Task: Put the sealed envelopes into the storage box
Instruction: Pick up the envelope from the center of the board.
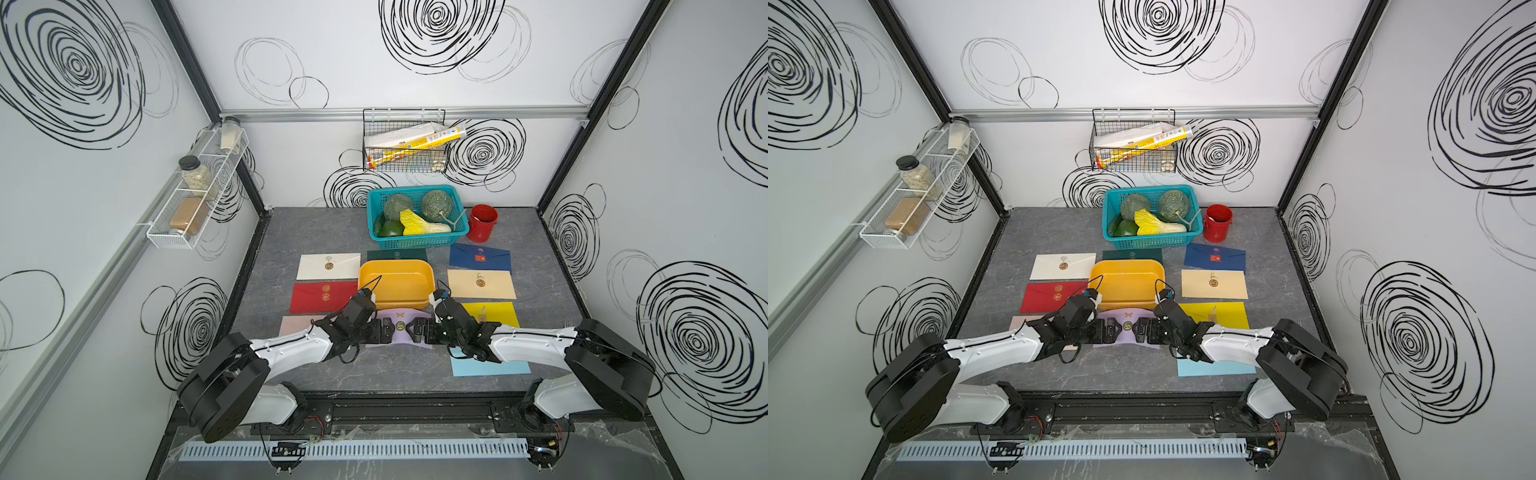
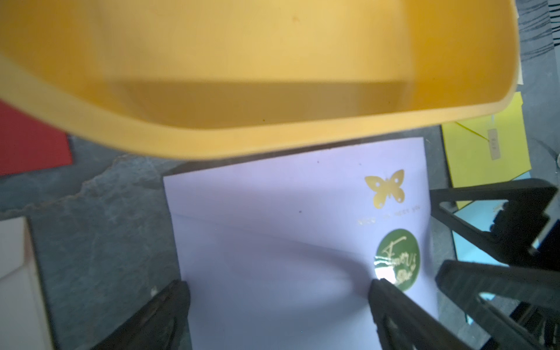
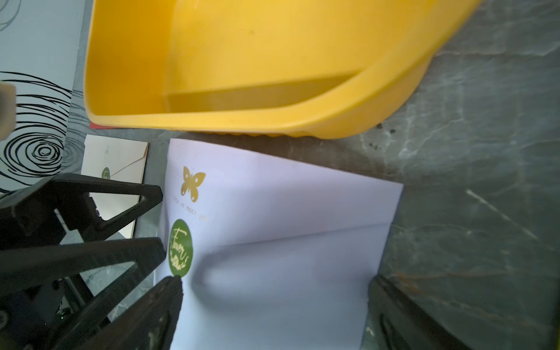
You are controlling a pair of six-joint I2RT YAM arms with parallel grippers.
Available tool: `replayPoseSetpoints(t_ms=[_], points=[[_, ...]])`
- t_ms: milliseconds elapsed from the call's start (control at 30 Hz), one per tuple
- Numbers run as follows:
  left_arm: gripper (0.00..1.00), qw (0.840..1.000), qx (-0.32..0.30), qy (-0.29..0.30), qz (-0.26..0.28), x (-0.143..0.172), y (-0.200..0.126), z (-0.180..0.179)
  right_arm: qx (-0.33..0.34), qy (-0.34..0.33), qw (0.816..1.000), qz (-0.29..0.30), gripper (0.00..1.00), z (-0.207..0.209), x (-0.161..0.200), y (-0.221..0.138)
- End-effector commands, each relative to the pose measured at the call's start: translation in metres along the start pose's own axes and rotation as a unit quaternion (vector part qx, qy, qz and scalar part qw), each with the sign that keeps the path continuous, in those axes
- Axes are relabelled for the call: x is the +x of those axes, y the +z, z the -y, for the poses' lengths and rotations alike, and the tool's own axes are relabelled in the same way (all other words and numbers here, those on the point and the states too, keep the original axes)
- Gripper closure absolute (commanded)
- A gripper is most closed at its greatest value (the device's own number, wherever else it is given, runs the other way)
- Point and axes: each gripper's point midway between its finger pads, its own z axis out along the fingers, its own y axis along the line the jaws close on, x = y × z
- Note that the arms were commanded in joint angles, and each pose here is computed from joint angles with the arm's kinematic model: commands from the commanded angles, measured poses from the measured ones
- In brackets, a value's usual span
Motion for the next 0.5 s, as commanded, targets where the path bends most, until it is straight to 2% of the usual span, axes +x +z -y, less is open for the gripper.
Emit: replayPoseSetpoints(t_ms=[0,133,333,467], points=[[0.01,0.998,-0.006,-0.019,-0.066,0.038,-0.001,-0.012,0.043,0.024,0.995,-0.086,0.00,0.035,0.049,0.001],[0.01,0.997,-0.007,-0.022,-0.072,0.044,-0.001,-0.015,0.026,0.023,0.996,-0.084,0.00,0.026,0.046,-0.002],[0.01,0.997,0.005,-0.029,-0.076,0.054,0.000,-0.016,0.041,0.029,0.995,-0.091,0.00,0.024,0.045,-0.003],[0.01,0.997,0.009,-0.014,-0.078,0.054,0.001,-0.007,0.042,0.030,0.995,-0.088,0.00,0.021,0.044,-0.005]])
